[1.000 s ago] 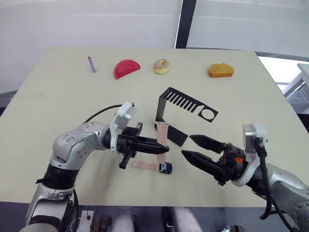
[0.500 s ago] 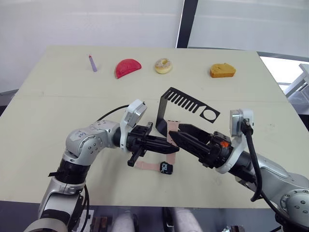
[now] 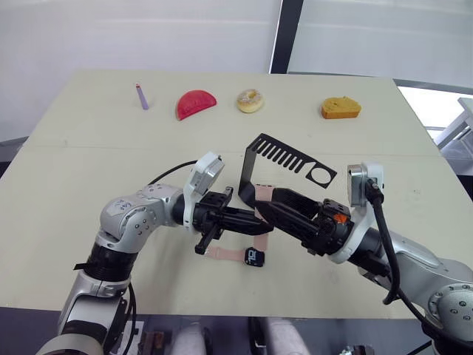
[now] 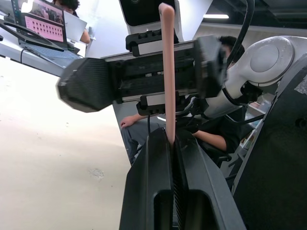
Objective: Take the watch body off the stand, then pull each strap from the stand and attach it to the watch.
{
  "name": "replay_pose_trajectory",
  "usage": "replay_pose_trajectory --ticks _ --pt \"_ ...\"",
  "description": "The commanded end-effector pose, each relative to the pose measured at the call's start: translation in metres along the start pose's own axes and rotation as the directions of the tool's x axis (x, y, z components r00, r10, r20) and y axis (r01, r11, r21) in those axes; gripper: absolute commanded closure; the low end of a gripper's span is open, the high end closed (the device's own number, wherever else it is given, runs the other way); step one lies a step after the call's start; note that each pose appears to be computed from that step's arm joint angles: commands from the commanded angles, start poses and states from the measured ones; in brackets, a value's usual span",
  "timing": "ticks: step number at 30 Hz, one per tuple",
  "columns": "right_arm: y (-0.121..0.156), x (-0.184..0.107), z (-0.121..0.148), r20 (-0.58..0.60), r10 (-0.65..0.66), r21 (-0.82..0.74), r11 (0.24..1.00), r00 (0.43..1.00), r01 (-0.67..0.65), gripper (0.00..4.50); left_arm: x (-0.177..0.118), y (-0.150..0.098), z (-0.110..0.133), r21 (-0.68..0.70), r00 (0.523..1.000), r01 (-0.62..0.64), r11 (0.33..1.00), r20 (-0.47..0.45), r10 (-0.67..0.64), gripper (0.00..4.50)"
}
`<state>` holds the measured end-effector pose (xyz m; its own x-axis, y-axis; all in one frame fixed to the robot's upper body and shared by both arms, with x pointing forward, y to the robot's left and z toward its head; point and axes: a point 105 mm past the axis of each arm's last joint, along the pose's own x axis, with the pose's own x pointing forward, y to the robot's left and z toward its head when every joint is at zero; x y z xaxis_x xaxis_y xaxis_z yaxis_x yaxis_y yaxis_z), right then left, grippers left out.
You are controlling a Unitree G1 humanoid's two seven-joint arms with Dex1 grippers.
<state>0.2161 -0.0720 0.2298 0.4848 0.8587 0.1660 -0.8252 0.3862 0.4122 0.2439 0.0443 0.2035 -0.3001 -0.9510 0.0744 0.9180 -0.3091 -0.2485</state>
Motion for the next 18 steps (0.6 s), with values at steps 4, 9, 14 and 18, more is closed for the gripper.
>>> replay_pose_trajectory --ticks 4,9,14,18 --pt "0.0084 -0.0002 0.0069 0.025 0.036 -0.009 0.999 0.999 -0.036 2.04 0.0005 -0.0027 0.0049 0.034 1.0 0.002 0.999 -0.002 -0.002 4.5" --pt "0.009 -0.0012 0.0068 0.015 0.039 -0.011 0.999 0.999 -0.039 2.04 0.0029 -0.0028 0.0042 0.032 1.0 0.003 0.999 0.005 -0.003 4.5" --pt "0.0095 -0.0015 0.0071 0.016 0.042 -0.009 0.999 0.999 -0.042 2.6 0.0028 -0.0021 0.0039 0.032 1.0 0.001 0.999 0.006 -0.002 4.5" --pt "0.0095 -0.0016 0.0076 0.019 0.039 -0.014 0.999 0.999 -0.039 3.83 0.0026 -0.0022 0.0036 0.031 1.0 0.003 1.0 0.006 -0.003 4.5"
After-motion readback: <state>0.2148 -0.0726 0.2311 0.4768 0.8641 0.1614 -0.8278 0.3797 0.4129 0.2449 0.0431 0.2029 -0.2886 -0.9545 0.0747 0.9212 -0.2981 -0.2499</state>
